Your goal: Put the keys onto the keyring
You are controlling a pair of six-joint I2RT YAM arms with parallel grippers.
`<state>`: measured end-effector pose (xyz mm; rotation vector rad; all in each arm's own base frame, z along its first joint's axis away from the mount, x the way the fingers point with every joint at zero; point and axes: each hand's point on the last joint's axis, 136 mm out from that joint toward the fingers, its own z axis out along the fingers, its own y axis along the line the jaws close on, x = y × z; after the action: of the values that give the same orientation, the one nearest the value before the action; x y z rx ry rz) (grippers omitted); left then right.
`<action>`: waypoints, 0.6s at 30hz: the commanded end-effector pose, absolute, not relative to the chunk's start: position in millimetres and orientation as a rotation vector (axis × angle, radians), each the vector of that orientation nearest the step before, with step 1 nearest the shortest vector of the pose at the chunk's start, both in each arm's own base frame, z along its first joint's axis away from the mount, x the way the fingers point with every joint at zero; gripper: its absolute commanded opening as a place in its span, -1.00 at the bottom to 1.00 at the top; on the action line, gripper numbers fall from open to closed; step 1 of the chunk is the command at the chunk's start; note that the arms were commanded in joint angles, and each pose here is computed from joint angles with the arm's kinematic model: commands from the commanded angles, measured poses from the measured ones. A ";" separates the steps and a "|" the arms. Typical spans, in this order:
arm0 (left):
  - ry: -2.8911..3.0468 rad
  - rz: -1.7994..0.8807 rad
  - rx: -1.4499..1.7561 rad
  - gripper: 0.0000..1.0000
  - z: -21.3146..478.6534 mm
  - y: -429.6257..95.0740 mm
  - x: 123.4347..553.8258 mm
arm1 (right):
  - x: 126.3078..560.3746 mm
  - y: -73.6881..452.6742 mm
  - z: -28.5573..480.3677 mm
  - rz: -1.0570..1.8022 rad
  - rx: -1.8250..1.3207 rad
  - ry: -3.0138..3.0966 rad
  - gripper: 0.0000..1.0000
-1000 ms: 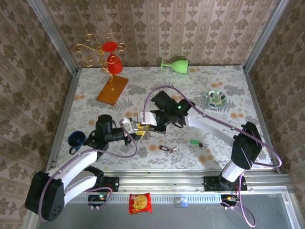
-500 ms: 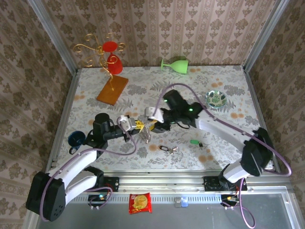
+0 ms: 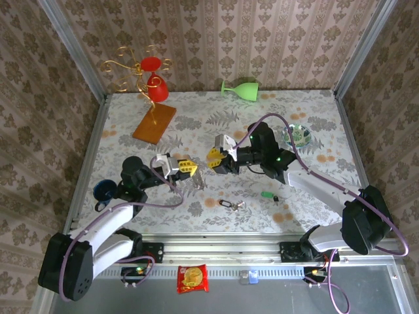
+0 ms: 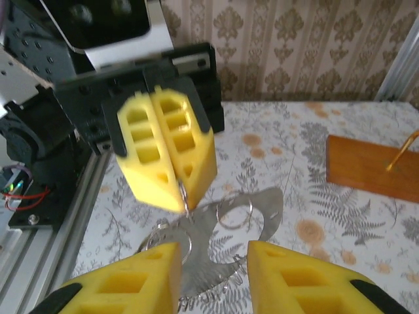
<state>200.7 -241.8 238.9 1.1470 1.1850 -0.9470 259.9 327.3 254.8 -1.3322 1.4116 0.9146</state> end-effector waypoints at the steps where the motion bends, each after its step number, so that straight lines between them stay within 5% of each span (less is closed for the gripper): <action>1: 1.083 -0.986 1.180 -1.00 258.7 -247.5 190.1 | 253.2 339.1 251.6 0.994 -1.350 1.371 -0.34; 11: 1.063 -0.994 1.187 -1.00 259.6 -251.5 187.1 | 250.0 349.4 244.7 1.013 -1.370 1.377 -0.37; 18: 1.052 -0.992 1.180 -1.00 261.2 -252.6 187.8 | 248.7 355.8 244.9 1.032 -1.376 1.365 -0.68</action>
<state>194.5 -249.4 242.8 1.1646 1.1422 -0.9843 250.1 348.0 240.1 -1.3714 1.3999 1.0008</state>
